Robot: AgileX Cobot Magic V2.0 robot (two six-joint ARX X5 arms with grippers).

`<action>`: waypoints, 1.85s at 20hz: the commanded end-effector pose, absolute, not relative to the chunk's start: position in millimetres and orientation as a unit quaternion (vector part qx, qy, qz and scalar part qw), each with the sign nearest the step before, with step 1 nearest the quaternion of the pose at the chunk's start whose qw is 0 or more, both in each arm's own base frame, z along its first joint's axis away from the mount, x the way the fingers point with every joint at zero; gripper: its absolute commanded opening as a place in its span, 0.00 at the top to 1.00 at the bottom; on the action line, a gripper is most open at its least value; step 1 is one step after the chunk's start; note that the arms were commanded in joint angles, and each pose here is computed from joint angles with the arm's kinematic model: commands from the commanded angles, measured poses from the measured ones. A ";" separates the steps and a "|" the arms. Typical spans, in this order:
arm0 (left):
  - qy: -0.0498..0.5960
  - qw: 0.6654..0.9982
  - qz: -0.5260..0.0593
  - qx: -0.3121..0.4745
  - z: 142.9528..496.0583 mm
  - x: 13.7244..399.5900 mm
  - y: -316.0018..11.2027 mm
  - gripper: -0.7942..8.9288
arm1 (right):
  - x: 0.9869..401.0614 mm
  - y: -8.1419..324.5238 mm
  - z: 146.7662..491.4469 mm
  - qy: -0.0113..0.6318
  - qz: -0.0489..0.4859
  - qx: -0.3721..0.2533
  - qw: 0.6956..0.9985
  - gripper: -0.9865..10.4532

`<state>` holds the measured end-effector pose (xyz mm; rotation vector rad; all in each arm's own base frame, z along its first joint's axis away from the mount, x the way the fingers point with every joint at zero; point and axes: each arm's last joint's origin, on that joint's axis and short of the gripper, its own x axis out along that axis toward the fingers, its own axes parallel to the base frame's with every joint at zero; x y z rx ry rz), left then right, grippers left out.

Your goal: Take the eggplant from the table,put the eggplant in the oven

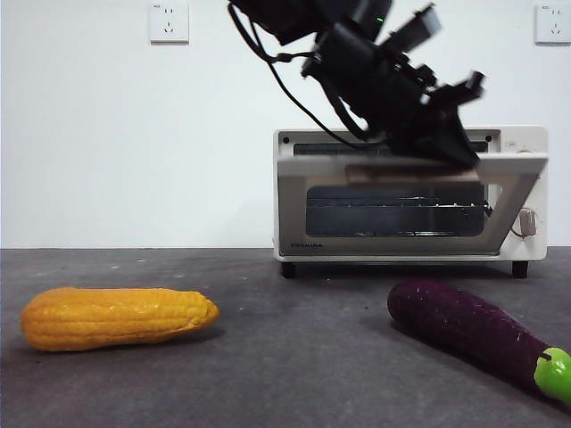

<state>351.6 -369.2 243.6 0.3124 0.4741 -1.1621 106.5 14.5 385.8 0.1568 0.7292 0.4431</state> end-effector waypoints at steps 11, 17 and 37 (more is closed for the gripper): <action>0.232 0.785 -0.557 0.142 233.9 334.6 -383.8 0.92 | 106.2 14.6 387.3 0.347 0.218 0.070 0.910 0.42; 0.206 0.803 -0.543 0.134 274.0 336.5 -362.3 0.92 | 105.9 14.6 387.0 0.350 0.217 0.070 0.909 0.42; 0.209 0.905 -0.365 0.072 446.3 312.5 -107.4 0.92 | 105.8 14.6 386.9 0.350 0.217 0.070 0.908 0.42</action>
